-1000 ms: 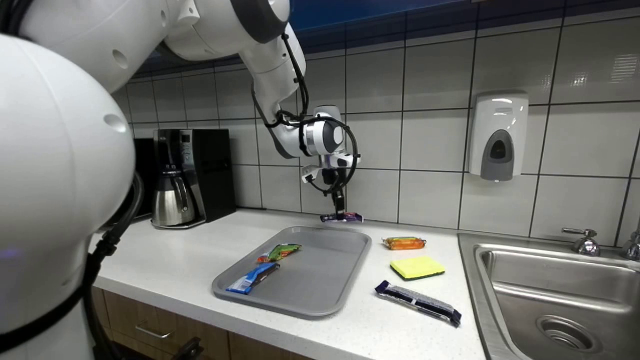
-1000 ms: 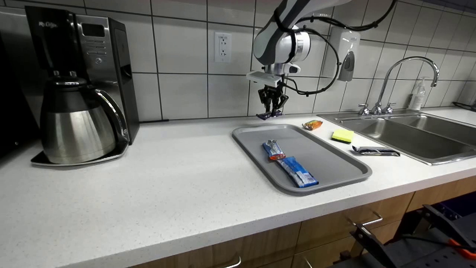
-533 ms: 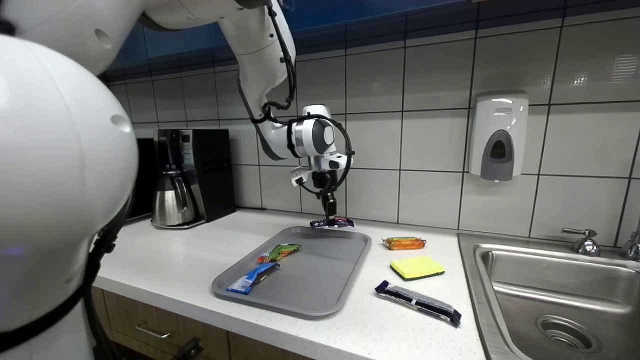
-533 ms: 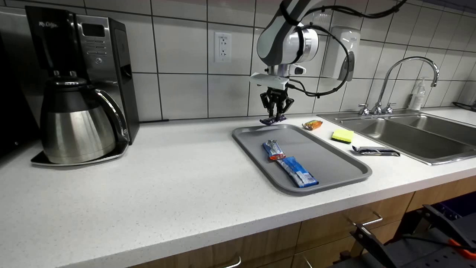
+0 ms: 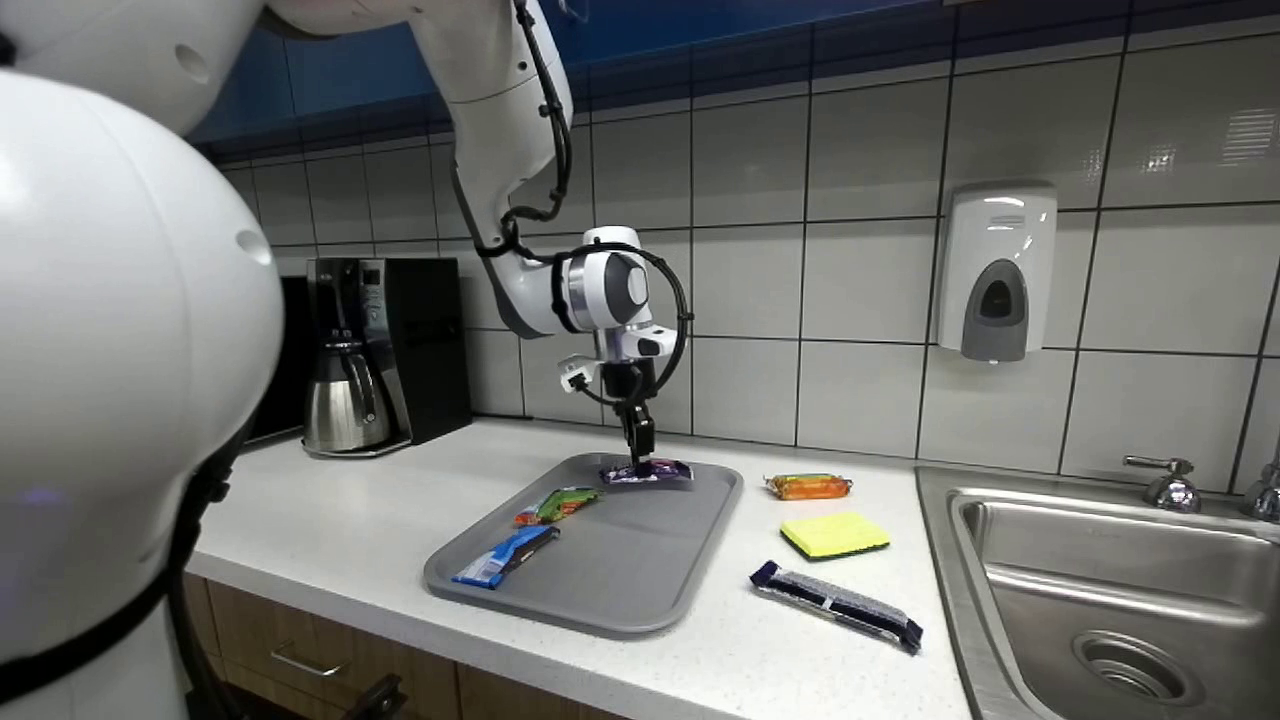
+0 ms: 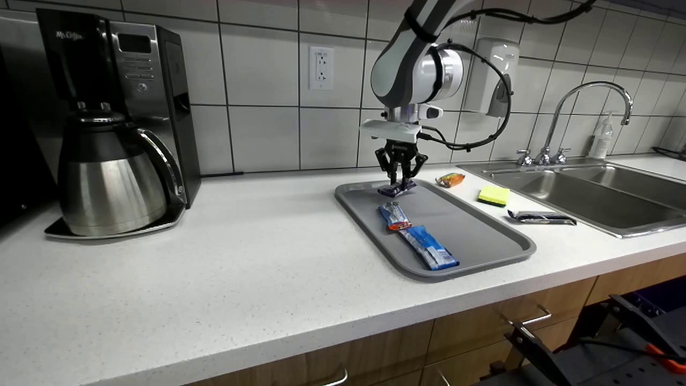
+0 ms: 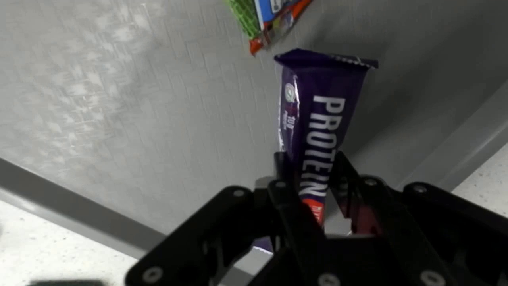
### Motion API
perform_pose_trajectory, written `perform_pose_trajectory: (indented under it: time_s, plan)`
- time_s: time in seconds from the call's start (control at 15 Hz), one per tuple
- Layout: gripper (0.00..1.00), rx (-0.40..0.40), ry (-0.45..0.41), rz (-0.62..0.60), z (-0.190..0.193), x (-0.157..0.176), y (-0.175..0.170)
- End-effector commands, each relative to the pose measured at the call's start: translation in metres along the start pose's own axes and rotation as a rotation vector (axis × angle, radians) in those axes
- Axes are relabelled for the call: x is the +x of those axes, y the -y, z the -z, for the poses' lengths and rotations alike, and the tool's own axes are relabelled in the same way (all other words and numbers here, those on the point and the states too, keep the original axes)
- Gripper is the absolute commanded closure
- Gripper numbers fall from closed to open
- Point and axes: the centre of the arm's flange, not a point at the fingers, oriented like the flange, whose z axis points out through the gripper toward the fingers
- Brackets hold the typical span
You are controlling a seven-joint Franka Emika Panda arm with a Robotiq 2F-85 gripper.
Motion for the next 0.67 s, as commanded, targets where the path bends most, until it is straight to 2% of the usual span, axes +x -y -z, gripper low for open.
perform_pose_trajectory:
  time_s: [0.0,0.2,0.27,0.33,0.6]
  plan:
    - [0.93,-0.003,-0.016,-0.004,0.0067,-0.0105,-0.0118]
    - [0.93,-0.008,-0.016,-0.006,0.0044,-0.0109,-0.0122]
    - [0.45,-0.016,-0.019,-0.011,0.004,-0.011,-0.0118]
    - [0.44,-0.02,-0.02,-0.018,0.0037,-0.0108,-0.0117]
    - [0.16,-0.024,-0.023,-0.019,0.0051,-0.0087,-0.0122]
